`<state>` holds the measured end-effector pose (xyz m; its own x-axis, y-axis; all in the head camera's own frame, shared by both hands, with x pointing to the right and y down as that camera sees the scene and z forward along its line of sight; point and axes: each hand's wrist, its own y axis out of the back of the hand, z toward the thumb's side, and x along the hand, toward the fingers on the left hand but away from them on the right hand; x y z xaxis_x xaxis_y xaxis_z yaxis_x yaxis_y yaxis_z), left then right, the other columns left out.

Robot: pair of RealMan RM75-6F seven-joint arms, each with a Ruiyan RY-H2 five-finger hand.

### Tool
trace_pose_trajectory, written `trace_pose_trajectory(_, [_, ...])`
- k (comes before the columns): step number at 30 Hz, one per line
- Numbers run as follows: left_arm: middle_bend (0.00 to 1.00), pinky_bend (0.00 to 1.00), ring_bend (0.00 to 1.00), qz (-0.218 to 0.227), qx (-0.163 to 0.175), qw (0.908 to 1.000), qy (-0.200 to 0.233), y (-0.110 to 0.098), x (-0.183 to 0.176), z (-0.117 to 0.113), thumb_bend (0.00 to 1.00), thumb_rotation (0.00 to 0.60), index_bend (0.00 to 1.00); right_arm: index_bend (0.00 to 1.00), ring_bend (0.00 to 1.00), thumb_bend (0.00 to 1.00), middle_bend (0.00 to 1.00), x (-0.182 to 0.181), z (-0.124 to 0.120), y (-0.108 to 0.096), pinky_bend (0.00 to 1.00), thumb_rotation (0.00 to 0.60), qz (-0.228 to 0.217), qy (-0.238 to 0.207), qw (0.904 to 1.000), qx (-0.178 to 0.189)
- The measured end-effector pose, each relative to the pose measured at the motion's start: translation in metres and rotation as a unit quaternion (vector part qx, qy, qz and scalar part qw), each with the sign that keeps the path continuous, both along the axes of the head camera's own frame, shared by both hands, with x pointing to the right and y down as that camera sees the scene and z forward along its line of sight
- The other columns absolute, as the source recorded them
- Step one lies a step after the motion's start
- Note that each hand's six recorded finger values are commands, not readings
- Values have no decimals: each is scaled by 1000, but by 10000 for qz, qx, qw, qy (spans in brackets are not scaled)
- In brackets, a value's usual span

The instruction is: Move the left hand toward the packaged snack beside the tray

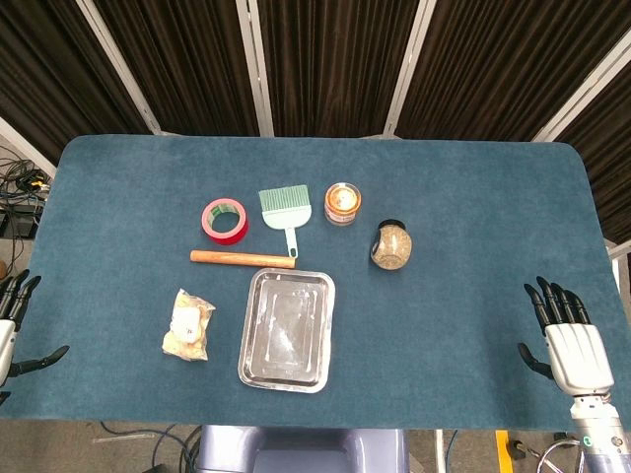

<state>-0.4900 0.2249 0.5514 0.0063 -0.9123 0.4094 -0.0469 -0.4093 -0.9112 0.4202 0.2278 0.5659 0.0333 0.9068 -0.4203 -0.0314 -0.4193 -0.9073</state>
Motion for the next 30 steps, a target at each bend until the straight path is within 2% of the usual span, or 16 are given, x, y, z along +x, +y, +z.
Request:
trace_pose_trajectory(8, [0,0,0,52,-41,10000,-32,1,2,1,44,600,0,0,0,302,0,0,-1,0,97,600,-2,-20,10000,3])
trace_pose_trajectory(14, [0,0,0,226,-238,9995,5,-1,10,9,44,600,0,0,0,302,0,-1,1,0,97,600,-3,5,10000,-1])
trace_pose_trajectory(20, [0,0,0,438,-789,9959,88,-5,29,27,44,600,0,0,0,302,0,0,1,-1,97,600,21,-13,10000,4])
trace_pose_trajectory(26, [0,15,0,946,-1315,9867,-119,-16,63,54,47,600,0,0,0,302,0,-1,1,-2,97,600,6,-38,10000,11])
trace_pose_trajectory(30, [0,77,0,1143,-1545,9813,-125,-21,94,79,52,600,1,0,0,302,0,-1,0,-2,97,600,20,-57,10000,25])
